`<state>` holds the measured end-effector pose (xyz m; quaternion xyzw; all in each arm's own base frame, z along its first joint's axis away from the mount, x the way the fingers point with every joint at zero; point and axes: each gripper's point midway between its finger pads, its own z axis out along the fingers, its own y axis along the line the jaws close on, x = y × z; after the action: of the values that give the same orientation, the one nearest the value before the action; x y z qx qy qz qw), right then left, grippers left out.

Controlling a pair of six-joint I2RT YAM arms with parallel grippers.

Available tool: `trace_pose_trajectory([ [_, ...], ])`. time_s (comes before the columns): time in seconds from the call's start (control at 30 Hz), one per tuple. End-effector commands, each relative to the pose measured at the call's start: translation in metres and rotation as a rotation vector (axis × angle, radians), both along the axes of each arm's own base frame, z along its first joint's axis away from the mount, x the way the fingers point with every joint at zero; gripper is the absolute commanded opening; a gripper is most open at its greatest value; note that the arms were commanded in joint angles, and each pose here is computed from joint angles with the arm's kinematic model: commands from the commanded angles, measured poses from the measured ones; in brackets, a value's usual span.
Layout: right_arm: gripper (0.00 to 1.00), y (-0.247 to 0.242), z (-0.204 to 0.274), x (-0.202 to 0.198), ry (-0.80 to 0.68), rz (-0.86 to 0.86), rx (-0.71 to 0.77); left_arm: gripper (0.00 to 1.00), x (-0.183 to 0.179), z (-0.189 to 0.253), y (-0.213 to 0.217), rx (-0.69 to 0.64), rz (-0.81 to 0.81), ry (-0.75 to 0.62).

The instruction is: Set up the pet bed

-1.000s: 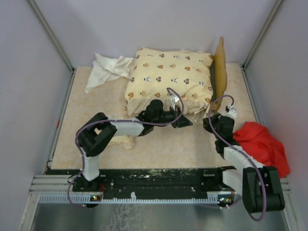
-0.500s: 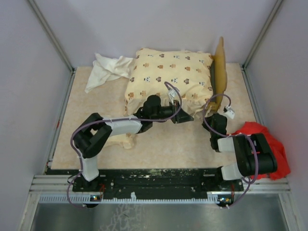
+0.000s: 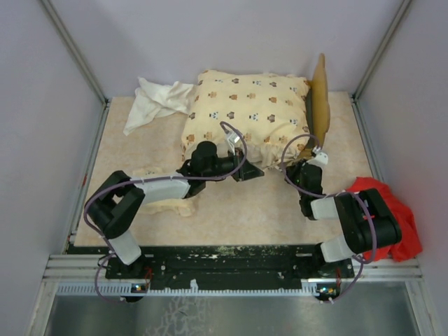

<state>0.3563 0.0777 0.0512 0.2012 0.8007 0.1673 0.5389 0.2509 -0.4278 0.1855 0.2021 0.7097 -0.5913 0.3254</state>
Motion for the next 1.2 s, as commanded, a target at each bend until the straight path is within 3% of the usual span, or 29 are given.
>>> trace_pose_trajectory([
  [0.0,0.0,-0.008,0.024,0.004,-0.141,-0.005,-0.029,0.0,-0.011,0.028,0.004,-0.05,-0.033,-0.072],
  [0.17,0.0,0.01,0.035,0.019,-0.167,0.112,0.089,0.04,-0.032,-0.004,-0.005,-0.002,-0.08,-0.039],
  [0.33,0.0,0.004,0.043,0.022,-0.175,0.117,0.137,0.17,-0.023,-0.046,-0.008,0.108,-0.075,-0.045],
  [0.43,0.0,0.003,0.047,0.024,-0.187,0.137,0.131,0.26,-0.009,-0.047,-0.016,0.178,-0.072,-0.084],
  [0.63,0.0,-0.007,0.047,0.02,-0.176,0.113,0.089,0.3,0.028,-0.028,-0.043,0.249,-0.063,-0.19],
  [1.17,0.0,-0.014,0.049,0.015,-0.194,0.121,0.082,0.25,0.052,-0.026,-0.11,0.052,-0.169,-0.279],
])
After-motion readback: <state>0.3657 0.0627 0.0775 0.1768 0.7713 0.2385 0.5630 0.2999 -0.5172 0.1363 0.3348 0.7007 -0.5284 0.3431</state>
